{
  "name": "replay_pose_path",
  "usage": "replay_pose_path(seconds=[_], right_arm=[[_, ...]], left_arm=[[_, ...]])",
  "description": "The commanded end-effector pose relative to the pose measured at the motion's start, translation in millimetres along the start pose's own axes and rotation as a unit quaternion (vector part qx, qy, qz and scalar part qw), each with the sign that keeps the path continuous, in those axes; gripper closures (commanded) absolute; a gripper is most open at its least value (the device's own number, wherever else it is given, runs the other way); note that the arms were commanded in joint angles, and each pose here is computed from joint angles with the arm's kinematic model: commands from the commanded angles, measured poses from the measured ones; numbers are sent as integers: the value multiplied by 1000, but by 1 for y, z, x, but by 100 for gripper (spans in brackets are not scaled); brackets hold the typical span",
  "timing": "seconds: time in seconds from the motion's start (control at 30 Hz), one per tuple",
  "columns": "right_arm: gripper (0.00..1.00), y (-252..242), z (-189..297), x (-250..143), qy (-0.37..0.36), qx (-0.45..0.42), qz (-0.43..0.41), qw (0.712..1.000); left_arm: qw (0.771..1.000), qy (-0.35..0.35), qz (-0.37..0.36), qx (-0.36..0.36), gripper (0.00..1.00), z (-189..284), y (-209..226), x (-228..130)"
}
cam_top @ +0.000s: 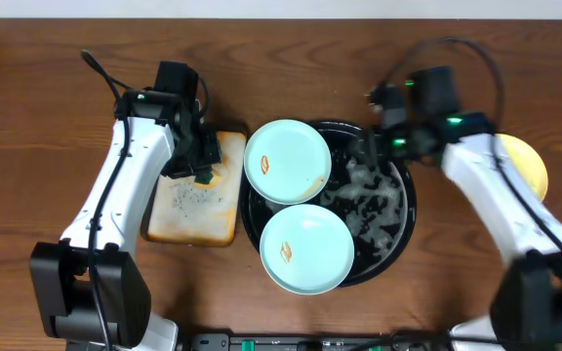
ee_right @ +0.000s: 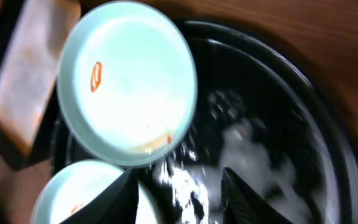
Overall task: Clean dirty plates on tray and stack at the side
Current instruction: 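Grip the rim of the upper light-blue plate with the right gripper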
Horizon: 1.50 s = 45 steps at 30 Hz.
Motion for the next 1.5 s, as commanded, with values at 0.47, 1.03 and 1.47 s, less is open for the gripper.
replay_pose_path(seconds=[0.47, 1.03, 1.47], right_arm=[[83, -7, -112, -24, 68, -33, -7, 997], [99, -19, -98, -28, 67, -64, -26, 995], [99, -49, -15, -31, 83, -222, -16, 971]], left_arm=[[1000, 3, -17, 14, 92, 1, 6, -2], [1000, 4, -17, 15, 92, 1, 6, -2], [1000, -8, -25, 8, 92, 1, 3, 3]])
Point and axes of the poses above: each gripper's point midway between its finger pads, its own z axis back along the fingers, its own y axis along the line the jaws close on, x = y × z, the point moved 2 cm from there along z, back along the fingers, and after that the axes turned 14 degrees about z, right-handed, at the moved point
